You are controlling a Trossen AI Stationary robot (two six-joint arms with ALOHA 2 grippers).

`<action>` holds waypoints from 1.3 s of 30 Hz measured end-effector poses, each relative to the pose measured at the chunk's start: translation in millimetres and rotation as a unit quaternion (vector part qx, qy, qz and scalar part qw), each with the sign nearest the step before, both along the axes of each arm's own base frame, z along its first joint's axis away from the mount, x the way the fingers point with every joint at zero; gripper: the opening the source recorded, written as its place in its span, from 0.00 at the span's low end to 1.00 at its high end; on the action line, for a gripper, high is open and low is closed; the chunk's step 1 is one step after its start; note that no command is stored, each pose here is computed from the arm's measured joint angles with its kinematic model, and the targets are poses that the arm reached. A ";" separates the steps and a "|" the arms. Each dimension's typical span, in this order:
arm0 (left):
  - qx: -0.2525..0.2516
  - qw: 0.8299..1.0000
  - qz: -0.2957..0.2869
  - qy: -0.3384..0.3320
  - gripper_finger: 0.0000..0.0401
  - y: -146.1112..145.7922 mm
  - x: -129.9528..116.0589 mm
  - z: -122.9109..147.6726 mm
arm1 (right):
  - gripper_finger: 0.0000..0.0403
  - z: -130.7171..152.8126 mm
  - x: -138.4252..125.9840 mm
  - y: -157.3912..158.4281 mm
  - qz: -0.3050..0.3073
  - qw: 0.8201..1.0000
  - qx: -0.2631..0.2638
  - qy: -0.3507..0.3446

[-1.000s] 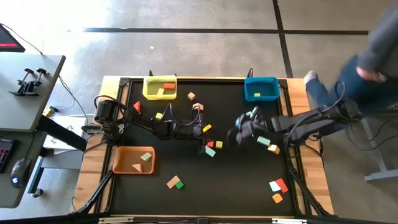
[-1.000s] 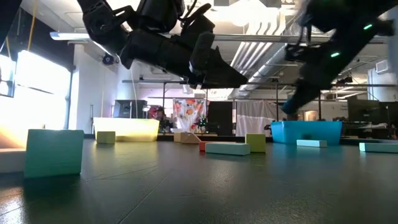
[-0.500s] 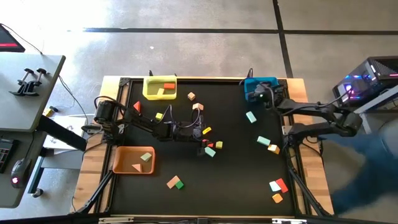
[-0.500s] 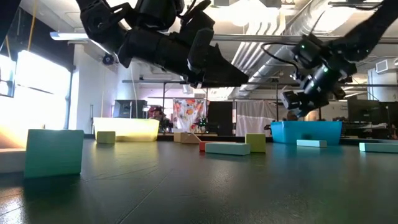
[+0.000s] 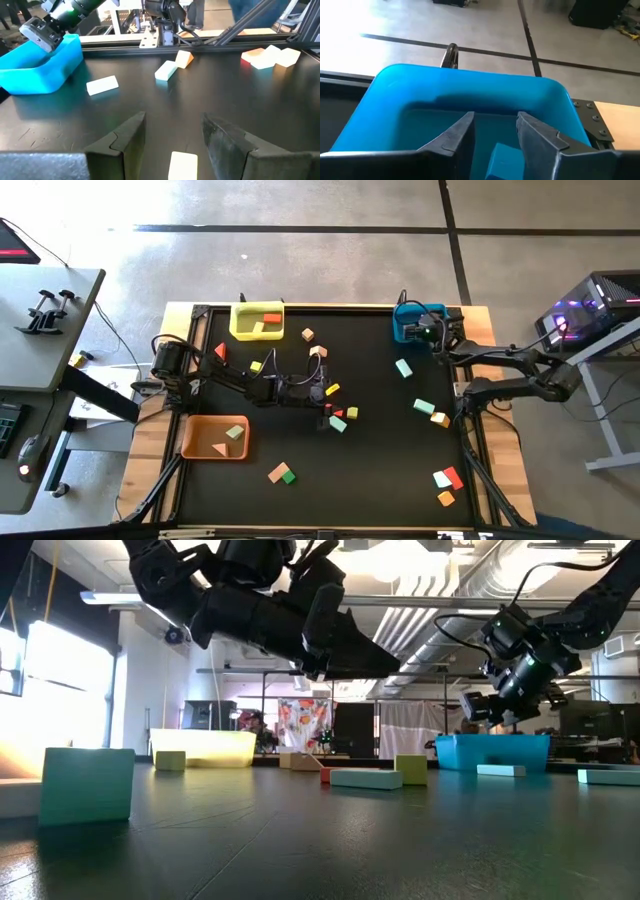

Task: Sort blocks by size
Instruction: Put the light green wooden block into the orange bin

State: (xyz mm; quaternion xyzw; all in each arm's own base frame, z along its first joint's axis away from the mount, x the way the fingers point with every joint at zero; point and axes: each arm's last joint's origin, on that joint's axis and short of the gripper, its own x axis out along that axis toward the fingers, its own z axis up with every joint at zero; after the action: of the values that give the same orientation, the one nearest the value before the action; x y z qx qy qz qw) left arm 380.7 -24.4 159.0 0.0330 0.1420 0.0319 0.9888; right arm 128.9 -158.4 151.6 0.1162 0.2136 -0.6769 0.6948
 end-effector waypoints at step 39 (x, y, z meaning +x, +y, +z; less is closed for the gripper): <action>0.002 1.000 -0.006 0.009 0.45 -4.9 -0.8 -1.7 | 0.28 53.3 56.1 235.4 0.519 0.849 -0.087 0.042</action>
State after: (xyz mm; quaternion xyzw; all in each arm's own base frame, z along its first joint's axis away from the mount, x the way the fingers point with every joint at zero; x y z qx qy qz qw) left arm 379.9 -29.3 157.3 0.0361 0.1506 0.0255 0.9876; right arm 185.0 77.0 204.9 -0.1013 0.2119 -0.2377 0.9425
